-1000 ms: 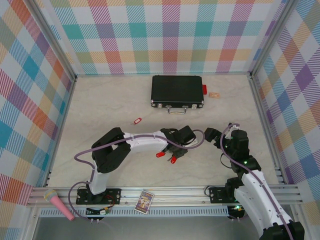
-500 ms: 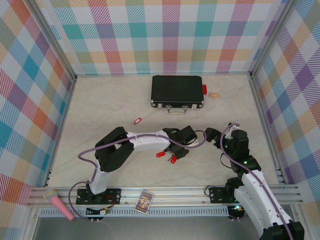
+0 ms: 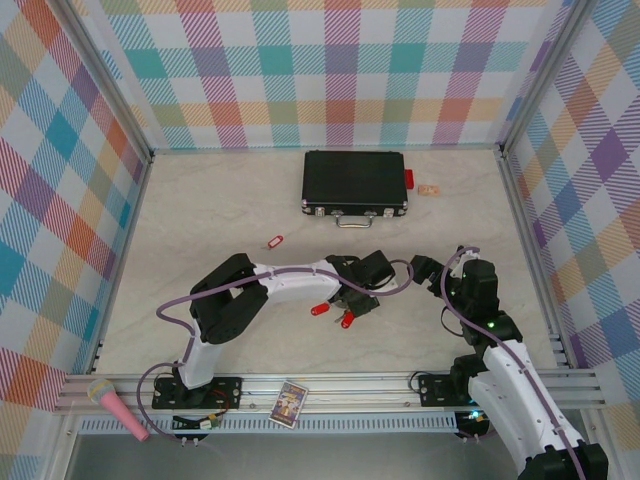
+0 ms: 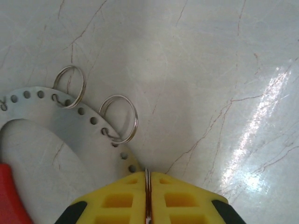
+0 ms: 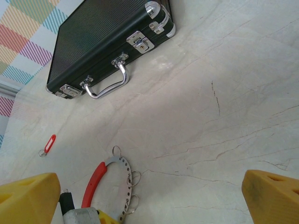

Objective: Put the keys on the keyring

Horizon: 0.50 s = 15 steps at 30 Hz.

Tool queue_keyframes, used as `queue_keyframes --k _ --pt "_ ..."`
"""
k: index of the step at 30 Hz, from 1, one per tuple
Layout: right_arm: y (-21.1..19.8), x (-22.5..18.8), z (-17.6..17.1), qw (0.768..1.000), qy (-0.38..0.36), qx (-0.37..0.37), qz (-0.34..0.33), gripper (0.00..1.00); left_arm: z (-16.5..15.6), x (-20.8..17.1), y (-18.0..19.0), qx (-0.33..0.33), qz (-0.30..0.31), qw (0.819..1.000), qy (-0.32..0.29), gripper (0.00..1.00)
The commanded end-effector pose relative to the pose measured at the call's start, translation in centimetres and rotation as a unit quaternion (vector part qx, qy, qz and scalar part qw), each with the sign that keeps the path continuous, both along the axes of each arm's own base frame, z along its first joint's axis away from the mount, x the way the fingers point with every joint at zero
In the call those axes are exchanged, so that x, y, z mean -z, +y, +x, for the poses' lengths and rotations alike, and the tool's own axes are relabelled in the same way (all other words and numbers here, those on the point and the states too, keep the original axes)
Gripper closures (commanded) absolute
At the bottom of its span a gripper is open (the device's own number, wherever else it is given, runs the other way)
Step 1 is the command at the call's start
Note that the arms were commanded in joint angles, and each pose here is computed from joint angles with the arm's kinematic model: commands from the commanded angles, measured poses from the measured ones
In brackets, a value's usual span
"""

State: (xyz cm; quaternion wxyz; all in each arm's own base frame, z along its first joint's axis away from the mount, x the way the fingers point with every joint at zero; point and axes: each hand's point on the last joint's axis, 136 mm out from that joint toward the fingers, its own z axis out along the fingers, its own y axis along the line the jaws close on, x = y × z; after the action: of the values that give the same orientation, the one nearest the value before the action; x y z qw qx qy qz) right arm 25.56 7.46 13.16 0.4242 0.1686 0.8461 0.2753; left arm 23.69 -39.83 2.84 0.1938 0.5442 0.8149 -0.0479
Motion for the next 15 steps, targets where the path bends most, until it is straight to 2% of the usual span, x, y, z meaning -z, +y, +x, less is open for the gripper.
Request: queue_keyframes --k 1,7,9,10,15 --pt "0.1 -0.2 0.1 1.000 -0.010 -0.002 0.009 0.01 0.9 -0.9 0.0 -0.008 -0.006 1.000 -0.008 0.93" --pt "0.2 -0.3 0.1 1.000 -0.012 -0.003 0.009 0.01 0.4 -0.3 0.1 -0.003 0.000 1.000 0.012 0.93" --pt "0.1 -0.2 0.1 1.000 -0.011 -0.002 0.009 0.01 0.2 -0.2 0.0 -0.002 0.000 1.000 0.018 1.00" --pt "0.1 -0.2 0.1 1.000 -0.011 -0.001 0.009 0.01 0.1 -0.2 0.0 -0.002 0.000 1.000 0.020 1.00" --pt "0.3 -0.4 0.1 1.000 -0.015 -0.005 0.010 0.01 0.4 -1.8 -0.2 -0.013 -0.023 1.000 0.009 1.00"
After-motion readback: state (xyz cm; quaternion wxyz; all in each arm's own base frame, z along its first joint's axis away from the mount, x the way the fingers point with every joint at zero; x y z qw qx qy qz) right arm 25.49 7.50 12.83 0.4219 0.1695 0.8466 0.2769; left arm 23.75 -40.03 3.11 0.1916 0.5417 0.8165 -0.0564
